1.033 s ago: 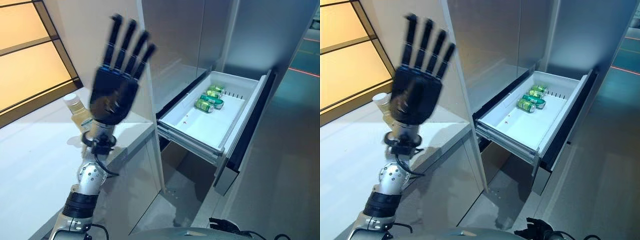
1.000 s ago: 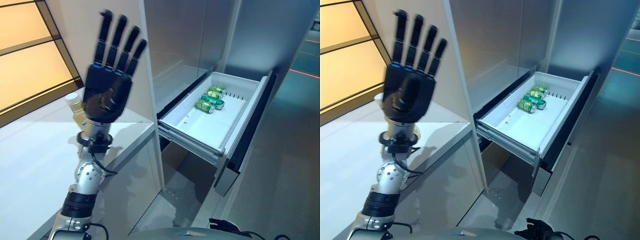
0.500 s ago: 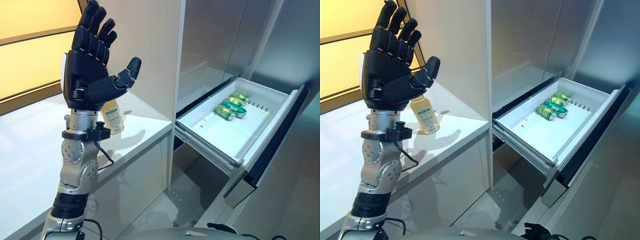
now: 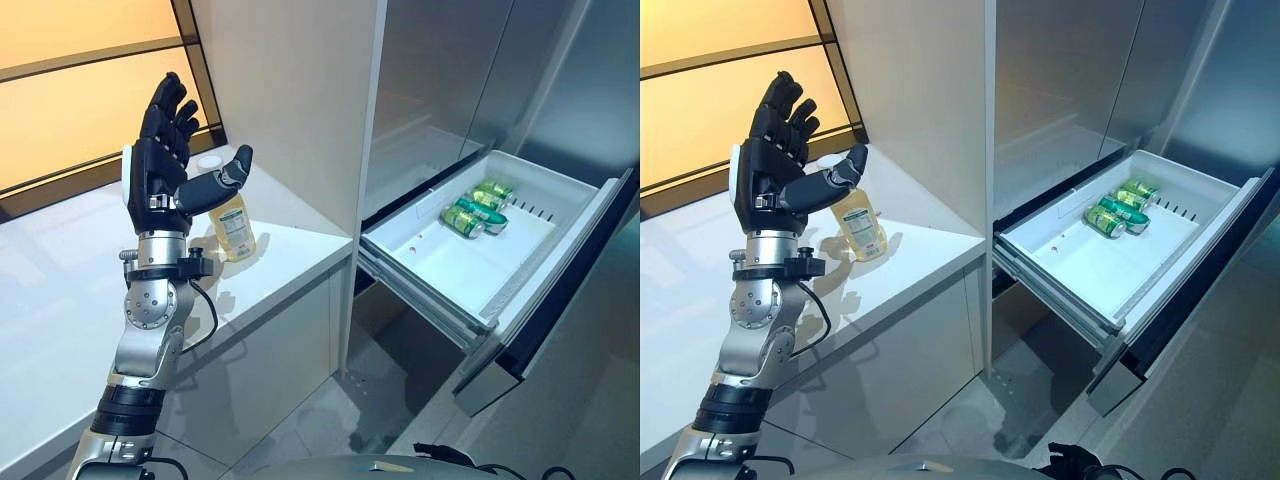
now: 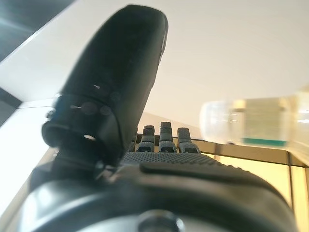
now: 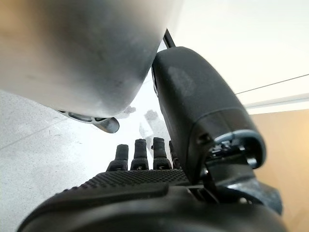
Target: Put drinks into fridge and close the fridge
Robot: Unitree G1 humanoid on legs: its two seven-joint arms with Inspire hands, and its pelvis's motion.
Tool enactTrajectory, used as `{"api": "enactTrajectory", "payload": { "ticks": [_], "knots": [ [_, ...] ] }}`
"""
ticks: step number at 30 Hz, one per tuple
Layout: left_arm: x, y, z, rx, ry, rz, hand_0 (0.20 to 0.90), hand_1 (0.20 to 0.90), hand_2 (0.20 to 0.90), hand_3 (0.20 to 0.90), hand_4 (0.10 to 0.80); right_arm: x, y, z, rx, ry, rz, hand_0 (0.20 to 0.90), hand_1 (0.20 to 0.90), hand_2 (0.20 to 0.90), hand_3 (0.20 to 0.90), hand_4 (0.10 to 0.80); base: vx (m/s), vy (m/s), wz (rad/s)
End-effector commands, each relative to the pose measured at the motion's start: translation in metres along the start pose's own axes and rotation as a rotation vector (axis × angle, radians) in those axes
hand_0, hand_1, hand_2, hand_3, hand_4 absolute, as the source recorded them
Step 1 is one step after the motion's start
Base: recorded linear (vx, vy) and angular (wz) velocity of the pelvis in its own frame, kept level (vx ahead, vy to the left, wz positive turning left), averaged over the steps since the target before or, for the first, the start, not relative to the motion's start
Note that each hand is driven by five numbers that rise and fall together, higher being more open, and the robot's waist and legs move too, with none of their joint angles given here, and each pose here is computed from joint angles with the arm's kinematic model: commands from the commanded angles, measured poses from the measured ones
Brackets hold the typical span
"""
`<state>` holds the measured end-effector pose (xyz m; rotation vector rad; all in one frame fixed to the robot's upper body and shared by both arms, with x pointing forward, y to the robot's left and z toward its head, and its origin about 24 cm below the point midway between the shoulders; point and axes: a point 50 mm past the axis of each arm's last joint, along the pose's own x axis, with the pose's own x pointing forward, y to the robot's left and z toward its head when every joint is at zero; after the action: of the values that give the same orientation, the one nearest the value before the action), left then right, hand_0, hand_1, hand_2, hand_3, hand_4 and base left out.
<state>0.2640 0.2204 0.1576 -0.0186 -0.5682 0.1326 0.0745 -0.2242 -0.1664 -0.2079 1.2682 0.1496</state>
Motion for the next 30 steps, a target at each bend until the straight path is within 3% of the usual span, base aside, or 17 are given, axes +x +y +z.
{"api": "enactTrajectory", "payload": {
  "ticks": [1, 15, 30],
  "knots": [
    [0.019, 0.004, 0.032, 0.054, -0.191, -0.002, 0.900, 0.900, 0.900, 0.900, 0.800, 0.002, 0.009, 0.002, -0.020, 0.023, 0.050, 0.900, 0.900, 0.900, 0.900, 0.800, 0.000, 0.000, 0.00],
    [0.011, 0.009, -0.003, 0.064, -0.016, 0.053, 0.900, 0.900, 0.900, 0.900, 0.800, 0.001, 0.005, 0.002, -0.044, 0.029, 0.056, 0.900, 0.900, 0.900, 0.900, 0.800, 0.002, 0.003, -0.01],
    [0.006, 0.010, -0.021, 0.074, 0.068, 0.087, 0.900, 0.900, 0.900, 0.900, 0.800, 0.001, 0.003, 0.000, -0.048, 0.036, 0.054, 0.900, 0.900, 0.900, 0.900, 0.800, 0.005, 0.006, -0.03]
  ]
}}
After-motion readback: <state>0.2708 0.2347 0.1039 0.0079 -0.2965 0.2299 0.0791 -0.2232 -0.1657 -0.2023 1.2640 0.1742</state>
